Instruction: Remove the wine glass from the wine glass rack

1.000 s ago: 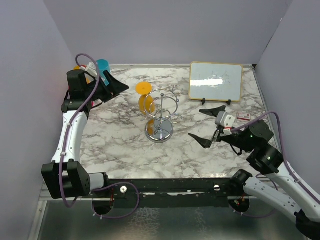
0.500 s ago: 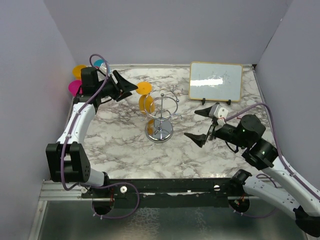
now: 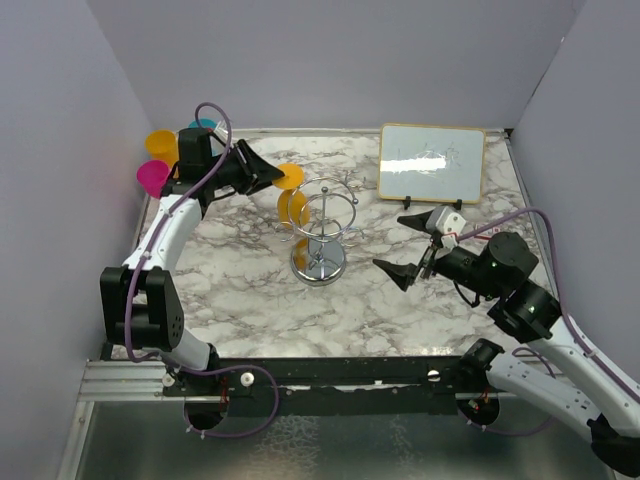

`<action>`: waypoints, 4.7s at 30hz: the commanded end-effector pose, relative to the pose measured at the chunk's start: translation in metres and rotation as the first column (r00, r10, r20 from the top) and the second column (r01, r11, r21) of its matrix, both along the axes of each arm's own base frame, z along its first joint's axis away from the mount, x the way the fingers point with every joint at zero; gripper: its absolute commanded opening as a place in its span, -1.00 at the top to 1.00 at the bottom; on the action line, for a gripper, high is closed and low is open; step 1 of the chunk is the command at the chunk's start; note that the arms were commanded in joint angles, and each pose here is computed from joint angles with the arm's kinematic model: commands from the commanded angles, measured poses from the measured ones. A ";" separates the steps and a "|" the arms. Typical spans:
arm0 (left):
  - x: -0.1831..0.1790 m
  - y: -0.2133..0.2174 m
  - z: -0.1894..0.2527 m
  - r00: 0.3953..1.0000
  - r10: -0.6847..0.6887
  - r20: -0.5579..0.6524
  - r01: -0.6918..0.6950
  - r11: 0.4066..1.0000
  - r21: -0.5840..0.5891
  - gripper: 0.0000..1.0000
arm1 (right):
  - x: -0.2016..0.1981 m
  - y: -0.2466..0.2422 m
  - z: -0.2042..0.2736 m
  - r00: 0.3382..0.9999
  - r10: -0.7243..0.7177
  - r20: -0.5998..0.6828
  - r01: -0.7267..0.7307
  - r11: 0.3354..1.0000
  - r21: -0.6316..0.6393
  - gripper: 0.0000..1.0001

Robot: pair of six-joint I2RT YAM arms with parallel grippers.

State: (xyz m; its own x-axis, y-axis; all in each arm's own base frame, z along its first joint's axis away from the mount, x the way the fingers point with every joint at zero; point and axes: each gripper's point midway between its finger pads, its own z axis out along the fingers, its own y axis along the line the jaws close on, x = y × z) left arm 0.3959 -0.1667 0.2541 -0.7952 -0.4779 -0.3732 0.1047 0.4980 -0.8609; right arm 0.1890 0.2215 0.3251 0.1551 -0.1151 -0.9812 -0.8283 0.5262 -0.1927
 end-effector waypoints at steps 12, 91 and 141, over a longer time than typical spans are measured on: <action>0.023 0.004 0.017 0.997 0.053 0.065 -0.054 0.998 0.016 0.51 | -0.002 -0.005 0.012 1.000 -0.017 0.025 0.016 1.000 0.019 -0.99; 0.027 0.044 0.190 0.786 0.109 0.609 -0.130 0.991 -0.009 1.00 | 0.010 0.000 0.052 0.983 -0.080 -0.167 0.117 0.968 0.221 -0.99; -0.182 -0.044 0.282 0.298 -0.212 0.931 0.227 0.963 0.146 1.00 | 0.030 0.096 0.190 0.871 0.406 -0.277 -0.162 0.768 0.619 -0.16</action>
State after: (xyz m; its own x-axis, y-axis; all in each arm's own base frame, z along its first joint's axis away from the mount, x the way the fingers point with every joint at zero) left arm 0.2330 -0.2108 0.5226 -0.0474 -0.3468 -0.9368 0.9234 0.3424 -0.1735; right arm 0.2168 0.3114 0.5108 -0.2931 0.4583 -0.8391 -0.8893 0.1914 0.4152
